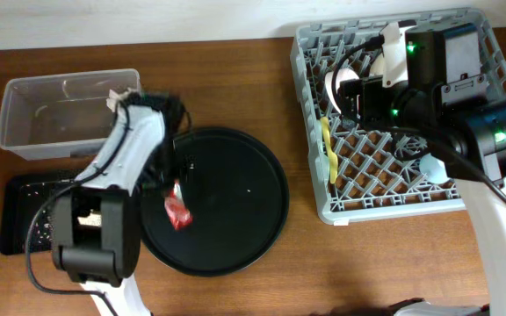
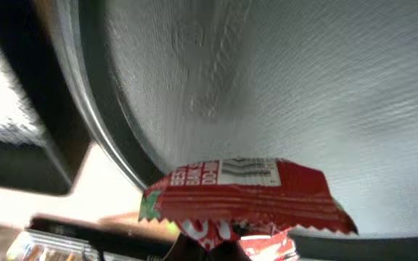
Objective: Sort waste into correct bins and load items into the dishwasher rack
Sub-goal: 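Carry the red wrapper with the left gripper and drop it in the clear bin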
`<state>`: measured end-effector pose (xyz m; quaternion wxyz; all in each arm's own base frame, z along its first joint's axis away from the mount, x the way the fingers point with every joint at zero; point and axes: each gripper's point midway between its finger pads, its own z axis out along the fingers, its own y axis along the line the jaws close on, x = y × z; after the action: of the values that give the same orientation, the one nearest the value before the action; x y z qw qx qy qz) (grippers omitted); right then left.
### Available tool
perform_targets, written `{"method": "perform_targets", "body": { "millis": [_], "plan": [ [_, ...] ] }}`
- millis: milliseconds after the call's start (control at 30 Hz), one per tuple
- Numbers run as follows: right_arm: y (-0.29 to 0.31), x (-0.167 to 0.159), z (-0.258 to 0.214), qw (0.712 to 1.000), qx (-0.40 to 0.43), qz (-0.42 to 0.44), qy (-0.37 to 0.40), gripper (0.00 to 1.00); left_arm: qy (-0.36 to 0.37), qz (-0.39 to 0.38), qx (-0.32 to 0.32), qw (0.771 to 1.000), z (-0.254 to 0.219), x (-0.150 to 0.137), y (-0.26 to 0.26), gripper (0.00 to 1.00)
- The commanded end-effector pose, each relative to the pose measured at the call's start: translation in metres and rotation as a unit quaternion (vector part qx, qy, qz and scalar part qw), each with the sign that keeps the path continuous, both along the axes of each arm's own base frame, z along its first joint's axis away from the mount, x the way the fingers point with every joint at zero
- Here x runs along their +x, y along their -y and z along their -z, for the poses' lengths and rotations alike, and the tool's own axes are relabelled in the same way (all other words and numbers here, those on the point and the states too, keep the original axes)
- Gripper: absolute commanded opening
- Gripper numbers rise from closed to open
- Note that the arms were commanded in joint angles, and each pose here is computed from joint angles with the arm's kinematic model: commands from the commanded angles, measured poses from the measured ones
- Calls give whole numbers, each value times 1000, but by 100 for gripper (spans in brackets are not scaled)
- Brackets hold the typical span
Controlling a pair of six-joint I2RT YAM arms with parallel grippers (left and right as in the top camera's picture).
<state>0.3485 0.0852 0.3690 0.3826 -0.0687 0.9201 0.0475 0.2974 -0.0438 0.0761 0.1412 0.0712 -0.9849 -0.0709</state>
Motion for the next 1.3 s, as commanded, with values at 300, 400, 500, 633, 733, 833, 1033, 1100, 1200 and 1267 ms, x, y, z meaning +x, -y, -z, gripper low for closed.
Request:
{"method": "perform_targets", "body": {
  "millis": [300, 400, 500, 633, 733, 833, 1033, 1100, 1200, 1267],
  "plan": [
    [4, -2, 2, 1000, -7, 6, -6, 98, 361, -102, 106, 921, -142, 164, -108, 0],
    [5, -6, 6, 1000, -10, 6, -16, 98, 376, -142, 119, 908, -138, 173, -148, 1],
    [5, -6, 7, 1000, -10, 6, -18, 98, 367, -175, 133, 904, -125, 172, -183, 0],
    [5, -6, 6, 1000, -10, 6, -16, 98, 345, -197, 142, 906, -100, 172, -209, 0],
    [5, -6, 6, 1000, -10, 6, -16, 98, 341, -207, 145, 906, -78, 181, -222, 1],
    [5, -6, 6, 1000, -10, 6, -16, 98, 347, -208, 143, 903, -67, 191, -225, 16],
    [5, -6, 6, 1000, -10, 6, -16, 98, 358, -205, 115, 904, -98, 187, -211, 59],
    [5, -6, 6, 1000, -10, 6, -16, 98, 356, -201, 103, 907, -120, 177, -202, 62],
    [5, -6, 6, 1000, -10, 6, -16, 98, 376, -122, 25, 918, -166, 167, -162, 59],
    [4, -6, 6, 1000, -10, 6, -16, 98, 418, -28, -23, 908, -207, 164, -126, 58]
  ]
}}
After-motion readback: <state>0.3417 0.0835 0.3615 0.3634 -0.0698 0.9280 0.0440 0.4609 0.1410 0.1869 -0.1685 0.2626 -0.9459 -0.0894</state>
